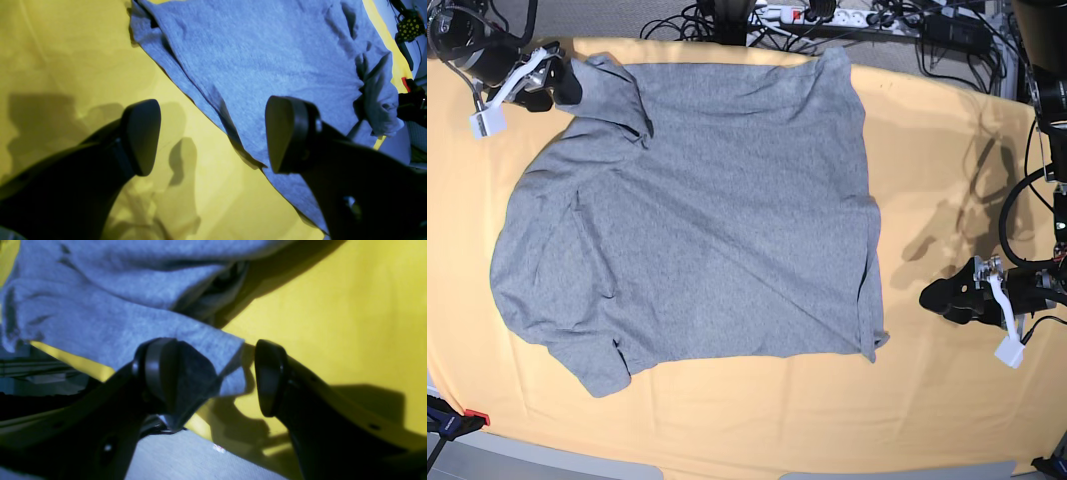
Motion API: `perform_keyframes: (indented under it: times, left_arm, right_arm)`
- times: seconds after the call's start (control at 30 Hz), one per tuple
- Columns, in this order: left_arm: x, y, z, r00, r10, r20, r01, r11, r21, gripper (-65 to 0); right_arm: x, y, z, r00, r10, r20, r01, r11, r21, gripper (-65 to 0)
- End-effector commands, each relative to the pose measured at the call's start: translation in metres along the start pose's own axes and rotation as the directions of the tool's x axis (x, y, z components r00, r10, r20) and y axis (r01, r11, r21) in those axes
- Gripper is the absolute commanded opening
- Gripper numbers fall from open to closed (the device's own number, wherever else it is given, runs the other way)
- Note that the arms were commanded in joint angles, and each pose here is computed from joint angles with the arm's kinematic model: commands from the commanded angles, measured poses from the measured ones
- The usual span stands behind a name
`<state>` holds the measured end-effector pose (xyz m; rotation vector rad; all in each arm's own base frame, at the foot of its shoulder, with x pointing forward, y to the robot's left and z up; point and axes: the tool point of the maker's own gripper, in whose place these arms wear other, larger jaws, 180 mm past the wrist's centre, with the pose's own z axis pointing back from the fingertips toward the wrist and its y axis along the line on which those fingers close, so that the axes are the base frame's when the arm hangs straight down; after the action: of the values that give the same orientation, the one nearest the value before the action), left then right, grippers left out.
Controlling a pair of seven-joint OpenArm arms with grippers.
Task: Layout the t-shirt on the table in an organized manner, then fold the t-shirt properly
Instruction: 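Tug the grasped shoulder edge outward with the right gripper, then lift the shirt edge with the right gripper, shake it outward, release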
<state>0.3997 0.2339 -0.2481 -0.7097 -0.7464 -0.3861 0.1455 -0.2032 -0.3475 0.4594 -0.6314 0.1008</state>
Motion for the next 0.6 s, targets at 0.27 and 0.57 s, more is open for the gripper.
perform_keyframes:
  times: [0.27, 0.57]
  left_arm:
    - [0.025, -0.004, 0.012, 0.997, -0.032, 0.067, 0.032, 0.999, -0.002, -15.6]
    - [0.024, -0.003, 0.013, 0.997, -0.033, 0.066, 0.033, 0.999, 0.001, -15.6]
  right_arm:
    - [0.032, 0.043, 0.011, 0.989, -0.034, 0.146, -0.002, 0.97, 0.242, -65.0]
    - [0.049, 0.06, 0.027, 0.978, 0.09, 0.188, -0.127, 0.972, 0.198, -65.0]
